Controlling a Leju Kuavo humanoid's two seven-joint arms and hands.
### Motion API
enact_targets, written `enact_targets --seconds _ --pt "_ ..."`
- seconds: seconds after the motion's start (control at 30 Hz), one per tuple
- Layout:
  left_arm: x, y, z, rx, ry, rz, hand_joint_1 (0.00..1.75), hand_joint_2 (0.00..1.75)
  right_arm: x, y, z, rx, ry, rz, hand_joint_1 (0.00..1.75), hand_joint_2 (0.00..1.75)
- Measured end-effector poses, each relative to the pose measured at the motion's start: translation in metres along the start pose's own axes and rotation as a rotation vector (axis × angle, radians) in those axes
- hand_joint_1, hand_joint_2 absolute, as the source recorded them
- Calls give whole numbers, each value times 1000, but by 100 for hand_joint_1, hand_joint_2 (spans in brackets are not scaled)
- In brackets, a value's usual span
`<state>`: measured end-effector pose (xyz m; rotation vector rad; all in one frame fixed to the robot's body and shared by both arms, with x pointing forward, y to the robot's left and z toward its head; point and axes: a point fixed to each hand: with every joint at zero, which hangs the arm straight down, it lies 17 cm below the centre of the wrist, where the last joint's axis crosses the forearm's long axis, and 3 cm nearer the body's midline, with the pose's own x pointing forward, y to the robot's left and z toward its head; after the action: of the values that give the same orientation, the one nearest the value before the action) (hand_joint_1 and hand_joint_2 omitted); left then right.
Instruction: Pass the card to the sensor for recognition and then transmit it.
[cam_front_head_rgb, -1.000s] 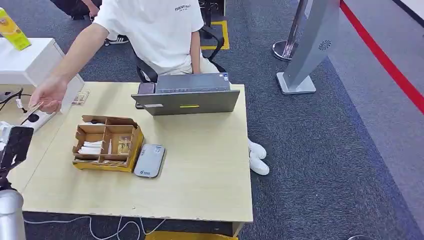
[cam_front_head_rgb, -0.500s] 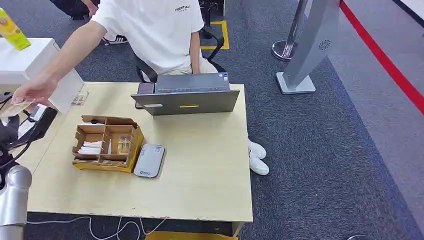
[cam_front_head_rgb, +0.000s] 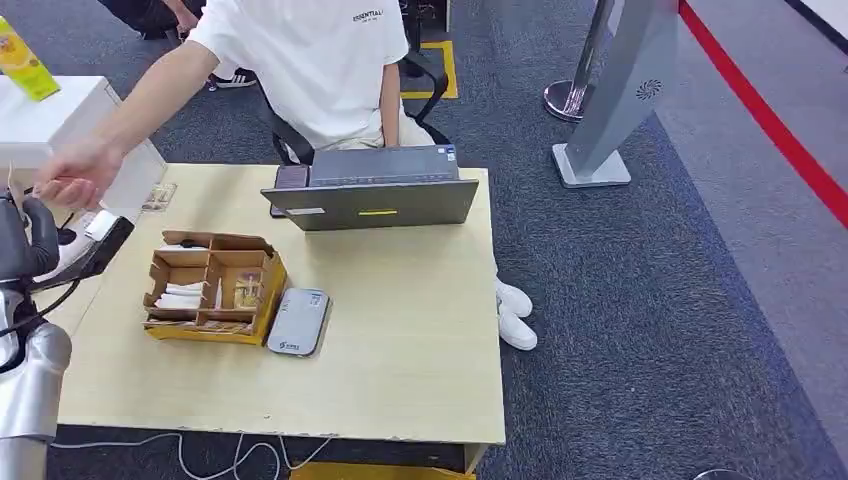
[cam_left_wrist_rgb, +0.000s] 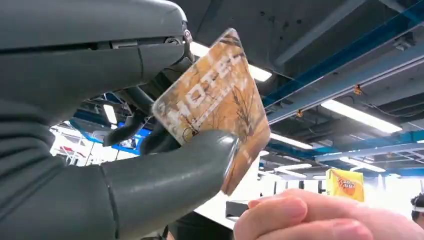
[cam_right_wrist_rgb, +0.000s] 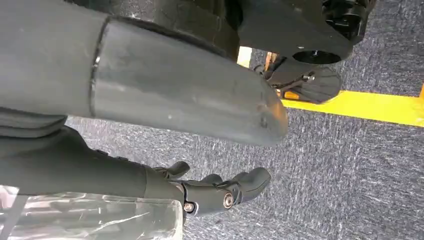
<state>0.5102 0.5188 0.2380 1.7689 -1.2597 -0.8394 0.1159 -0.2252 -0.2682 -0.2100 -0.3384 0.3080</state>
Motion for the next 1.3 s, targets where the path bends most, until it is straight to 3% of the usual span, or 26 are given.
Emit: enact_targets --seconds 0.23,0.6,0.73,1.07,1.3 --pt "21 -7 5 -16 -41 31 175 0 0 -1 0 0 0 -2 0 0" --pt "162 35 54 78 -290 115 175 0 -3 -2 0 -9 21 -21 0 0" --pt "176 45 60 97 -316 135 175 0 -3 -2 0 -9 21 -22 0 0" --pt "175 41 70 80 -306 155 175 0 -4 -3 0 -10 21 -23 0 0" --pt "187 9 80 -84 -334 120 175 0 -5 -3 0 -13 27 -45 0 0"
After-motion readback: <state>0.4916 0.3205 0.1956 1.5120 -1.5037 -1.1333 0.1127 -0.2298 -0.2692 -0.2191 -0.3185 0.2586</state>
